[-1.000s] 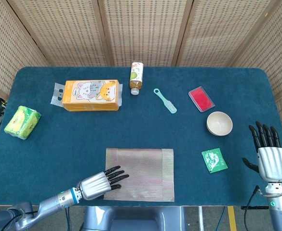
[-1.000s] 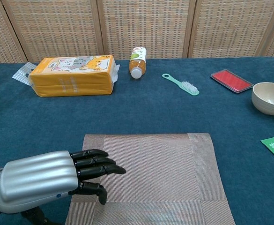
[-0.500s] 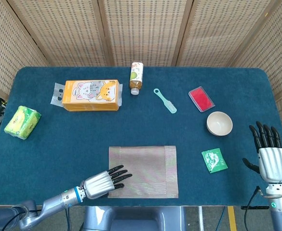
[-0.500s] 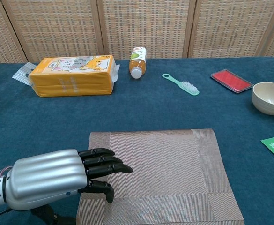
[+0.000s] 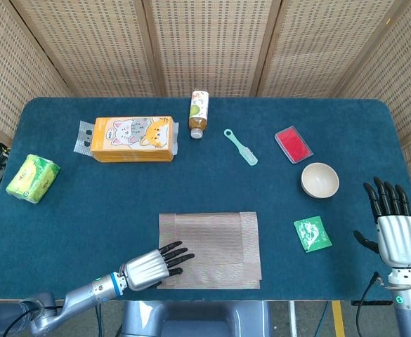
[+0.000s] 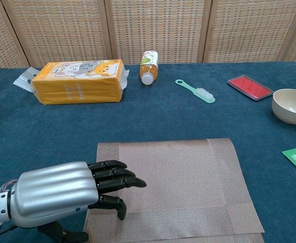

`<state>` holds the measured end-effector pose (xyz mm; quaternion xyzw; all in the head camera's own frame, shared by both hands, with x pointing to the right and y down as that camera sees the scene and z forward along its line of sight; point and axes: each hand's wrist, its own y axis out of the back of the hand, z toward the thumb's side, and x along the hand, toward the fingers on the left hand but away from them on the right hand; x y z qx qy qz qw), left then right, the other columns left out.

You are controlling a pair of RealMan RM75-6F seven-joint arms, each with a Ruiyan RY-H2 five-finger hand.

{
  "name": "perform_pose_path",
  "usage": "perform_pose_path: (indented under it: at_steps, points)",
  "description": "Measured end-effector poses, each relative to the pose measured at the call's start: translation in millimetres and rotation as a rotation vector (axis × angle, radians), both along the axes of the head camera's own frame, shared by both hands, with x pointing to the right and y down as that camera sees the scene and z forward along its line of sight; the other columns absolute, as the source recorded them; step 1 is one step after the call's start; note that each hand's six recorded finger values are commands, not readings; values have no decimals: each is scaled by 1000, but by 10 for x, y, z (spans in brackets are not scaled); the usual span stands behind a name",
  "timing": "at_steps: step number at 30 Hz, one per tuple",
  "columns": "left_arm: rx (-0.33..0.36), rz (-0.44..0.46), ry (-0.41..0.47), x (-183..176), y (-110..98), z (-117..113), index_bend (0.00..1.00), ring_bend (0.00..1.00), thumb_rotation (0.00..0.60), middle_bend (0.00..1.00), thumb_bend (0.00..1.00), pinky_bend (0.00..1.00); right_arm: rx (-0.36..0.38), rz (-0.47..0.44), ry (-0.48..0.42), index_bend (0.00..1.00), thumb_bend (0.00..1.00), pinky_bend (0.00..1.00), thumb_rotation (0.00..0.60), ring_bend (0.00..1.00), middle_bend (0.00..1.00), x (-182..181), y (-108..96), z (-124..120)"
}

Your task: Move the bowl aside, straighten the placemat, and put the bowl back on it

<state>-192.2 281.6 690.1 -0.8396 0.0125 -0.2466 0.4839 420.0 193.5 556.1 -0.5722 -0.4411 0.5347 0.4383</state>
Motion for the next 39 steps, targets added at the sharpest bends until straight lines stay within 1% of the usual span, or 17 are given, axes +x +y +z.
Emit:
perform_pose_path:
  at_steps: [2, 4, 6, 9, 17, 21, 27, 29, 33, 39]
  points:
    - [-4, 1, -2, 8, 19, 13, 326, 0, 600, 0, 296, 0, 2, -1, -1, 0, 0, 0, 600, 0, 0, -4, 0, -7]
    - [-5, 0, -4, 12, 29, 22, 327, 0, 600, 0, 318, 0, 2, -2, -2, 0, 0, 0, 600, 0, 0, -7, 1, -10]
    - [-6, 0, -3, 15, 33, 24, 326, 0, 600, 0, 363, 0, 2, -4, -3, 0, 0, 0, 600, 0, 0, -10, 3, -12]
    - [-10, 3, -5, 19, 49, 34, 327, 0, 600, 0, 393, 0, 3, -7, -5, 0, 0, 0, 600, 0, 0, -17, 6, -17]
    - [-16, 3, -10, 25, 67, 59, 326, 0, 600, 0, 395, 0, 4, -9, -8, 0, 0, 0, 600, 0, 0, -24, 11, -28]
    - [-25, 2, -17, 26, 79, 91, 327, 0, 600, 0, 452, 0, 6, -9, -10, 0, 0, 0, 600, 0, 0, -24, 11, -36]
    - [-35, 2, -16, 37, 102, 116, 328, 0, 600, 0, 457, 0, 7, -10, -13, 0, 0, 0, 600, 0, 0, -27, 13, -43]
    - [-36, 0, -15, 40, 104, 120, 336, 0, 600, 0, 470, 0, 7, -10, -14, 0, 0, 0, 600, 0, 0, -27, 13, -45]
    - [-39, -5, -15, 42, 104, 131, 378, 0, 600, 0, 541, 0, 11, -10, -16, 0, 0, 0, 600, 0, 0, -25, 10, -55]
    - [-39, -11, -7, 52, 106, 131, 412, 0, 600, 0, 558, 0, 12, -11, -21, 0, 0, 0, 600, 0, 0, -30, 13, -63]
